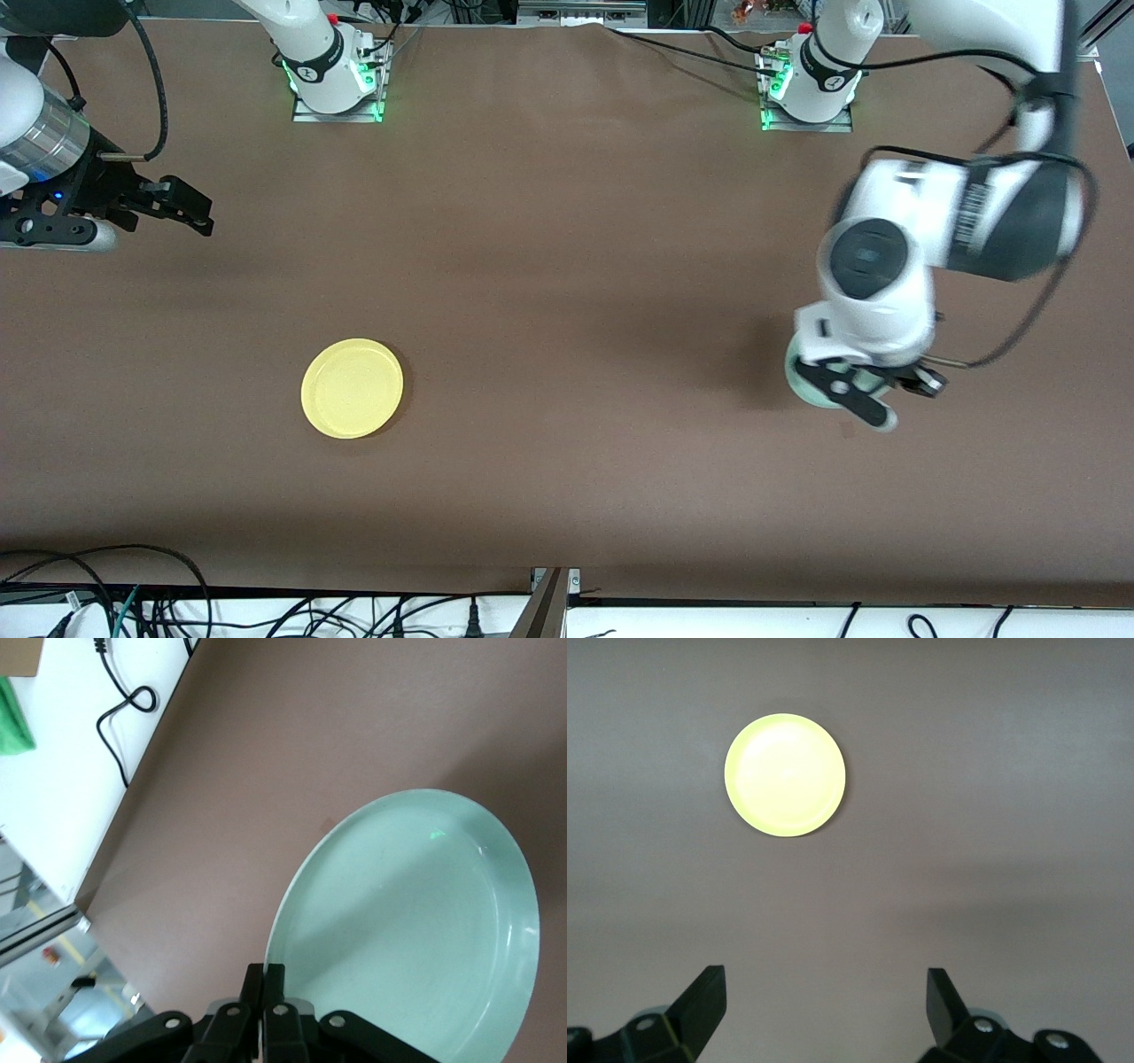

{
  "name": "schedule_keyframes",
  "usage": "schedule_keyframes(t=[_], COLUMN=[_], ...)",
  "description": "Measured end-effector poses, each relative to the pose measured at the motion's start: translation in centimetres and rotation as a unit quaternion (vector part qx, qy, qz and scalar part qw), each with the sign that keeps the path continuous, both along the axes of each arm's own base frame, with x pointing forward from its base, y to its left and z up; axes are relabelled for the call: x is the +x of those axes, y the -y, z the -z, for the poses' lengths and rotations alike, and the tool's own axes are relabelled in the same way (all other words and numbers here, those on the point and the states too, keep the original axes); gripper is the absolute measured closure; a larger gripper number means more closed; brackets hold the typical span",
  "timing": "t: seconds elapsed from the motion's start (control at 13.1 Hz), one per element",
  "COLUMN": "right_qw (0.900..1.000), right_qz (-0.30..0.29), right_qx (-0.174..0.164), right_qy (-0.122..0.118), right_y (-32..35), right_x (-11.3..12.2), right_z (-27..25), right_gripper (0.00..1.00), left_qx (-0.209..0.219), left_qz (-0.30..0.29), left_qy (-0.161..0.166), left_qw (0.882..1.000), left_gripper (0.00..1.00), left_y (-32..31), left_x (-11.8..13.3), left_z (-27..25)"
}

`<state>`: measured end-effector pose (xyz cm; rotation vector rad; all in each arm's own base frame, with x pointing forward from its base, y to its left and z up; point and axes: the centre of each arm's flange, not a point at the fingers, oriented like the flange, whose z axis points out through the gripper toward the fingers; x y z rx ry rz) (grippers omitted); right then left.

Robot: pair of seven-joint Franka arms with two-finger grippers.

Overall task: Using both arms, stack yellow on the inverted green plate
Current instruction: 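Lift the green plate with the left gripper, flipping it on edge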

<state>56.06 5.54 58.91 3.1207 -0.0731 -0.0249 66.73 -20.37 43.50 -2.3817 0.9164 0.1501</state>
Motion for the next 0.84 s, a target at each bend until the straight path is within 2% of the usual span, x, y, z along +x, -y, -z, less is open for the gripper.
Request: schedule_keyframes(t=[0.3,0.53,0.69,0.84], right_qw=[1.000,1.000,1.000,1.000], right_qz=[0.000,0.000,-0.004,-0.006], right_qx=[-0.001,-0.001,0.000,0.000], right_qy=[-0.005,-0.005,-0.004,-0.004], right_y=[0.0,0.0,0.0,0.0], right_x=[-0.1,-0.1,-0.1,-0.1], right_z=[0.5,0.5,0.5,0.4], right_gripper=[0.00,0.00,0.00,0.00], left_qx=[0.110,0.186,0.214,0.226], left_qz=[0.016,0.005,-0.010,-0.021], left_qy=[0.048,0.113,0.161,0.195], left_qw=[0.993,0.976,0.964,0.954], left_gripper=[0.97,0.97,0.97,0.97], left_y=[11.7,17.8,21.9,25.0], left_x=[-5.1,-8.5,-11.2,-13.9], left_z=[3.7,8.2,11.5,14.0])
